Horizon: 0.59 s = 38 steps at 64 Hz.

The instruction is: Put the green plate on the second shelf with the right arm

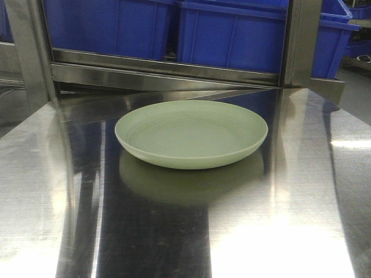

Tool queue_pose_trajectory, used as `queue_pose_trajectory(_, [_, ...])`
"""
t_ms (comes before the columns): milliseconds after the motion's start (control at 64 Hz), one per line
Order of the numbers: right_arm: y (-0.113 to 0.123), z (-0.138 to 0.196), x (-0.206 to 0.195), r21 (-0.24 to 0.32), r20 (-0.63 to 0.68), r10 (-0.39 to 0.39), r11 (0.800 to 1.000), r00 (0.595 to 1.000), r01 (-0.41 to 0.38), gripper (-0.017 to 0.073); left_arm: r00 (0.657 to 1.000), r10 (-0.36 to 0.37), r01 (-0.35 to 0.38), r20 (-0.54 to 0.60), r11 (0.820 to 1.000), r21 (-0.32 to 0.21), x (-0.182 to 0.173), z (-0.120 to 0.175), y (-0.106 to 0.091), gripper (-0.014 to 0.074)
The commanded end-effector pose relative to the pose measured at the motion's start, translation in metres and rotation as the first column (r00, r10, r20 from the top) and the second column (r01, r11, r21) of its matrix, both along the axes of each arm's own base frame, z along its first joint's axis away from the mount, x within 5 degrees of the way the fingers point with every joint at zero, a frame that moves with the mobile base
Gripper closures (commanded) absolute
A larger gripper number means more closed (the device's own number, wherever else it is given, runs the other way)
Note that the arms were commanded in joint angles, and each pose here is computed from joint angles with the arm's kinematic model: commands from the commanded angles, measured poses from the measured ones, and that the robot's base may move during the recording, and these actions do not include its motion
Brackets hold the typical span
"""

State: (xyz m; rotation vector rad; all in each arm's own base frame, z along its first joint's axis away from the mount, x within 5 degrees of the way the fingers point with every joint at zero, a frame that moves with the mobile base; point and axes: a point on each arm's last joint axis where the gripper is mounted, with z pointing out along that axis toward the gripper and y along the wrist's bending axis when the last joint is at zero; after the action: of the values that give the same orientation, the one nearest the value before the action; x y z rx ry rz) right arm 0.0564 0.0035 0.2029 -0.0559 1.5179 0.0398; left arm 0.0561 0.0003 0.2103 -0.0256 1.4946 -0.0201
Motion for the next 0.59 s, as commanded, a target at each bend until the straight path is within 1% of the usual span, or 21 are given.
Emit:
queue_pose_trajectory(0, [0.0,0.017,-0.004,0.011,0.145,-0.003,1.0,0.989,0.002,0.051,0.999,-0.005,0.006,0.044,1.0,-0.011,0.001,-0.007,0.0,0.0463])
queue_pose_trajectory(47, [-0.001,0.019,-0.004,0.025,0.166,-0.003,1.0,0.986,-0.001,0.051,0.999,-0.005,0.006,0.044,1.0,-0.011,0.001,-0.007,0.0,0.0463])
queue_pose_trajectory(94, [-0.001,0.022,-0.005,0.059,0.18,-0.003,0.998,0.984,-0.008,0.051,0.999,-0.005,0.006,0.044,1.0,-0.011,0.001,-0.007,0.0,0.0463])
queue_pose_trajectory(141, [-0.001,0.031,-0.007,0.123,0.194,-0.002,0.992,0.981,-0.022,0.051,0.999,-0.005,0.006,0.044,1.0,-0.011,0.001,-0.007,0.0,0.0463])
queue_pose_trajectory(188, [-0.001,0.046,-0.011,0.152,0.22,0.0,0.988,0.975,-0.034,0.051,0.999,-0.005,0.006,0.044,1.0,-0.011,0.001,-0.007,0.0,0.0463])
queue_pose_trajectory(250, [-0.001,0.071,-0.019,0.148,0.248,0.004,0.988,0.969,-0.042,0.051,0.999,-0.005,0.006,0.044,1.0,-0.011,0.001,-0.007,0.0,0.0463])
queue_pose_trajectory(375, [-0.001,0.123,-0.033,0.144,0.258,0.013,0.988,0.966,-0.052,0.051,0.999,-0.005,0.006,0.044,1.0,-0.011,0.001,-0.007,0.0,0.0463])
queue_pose_trajectory(500, [0.0,0.166,-0.026,0.144,0.186,0.023,0.988,0.982,-0.05,0.051,0.999,-0.005,0.006,0.044,1.0,-0.011,0.001,-0.007,0.0,0.0463])
queue_pose_trajectory(579, [0.001,0.188,-0.009,0.141,0.106,0.027,0.989,0.994,-0.042,0.051,0.999,-0.005,0.006,0.044,1.0,-0.011,0.001,-0.007,0.0,0.0463])
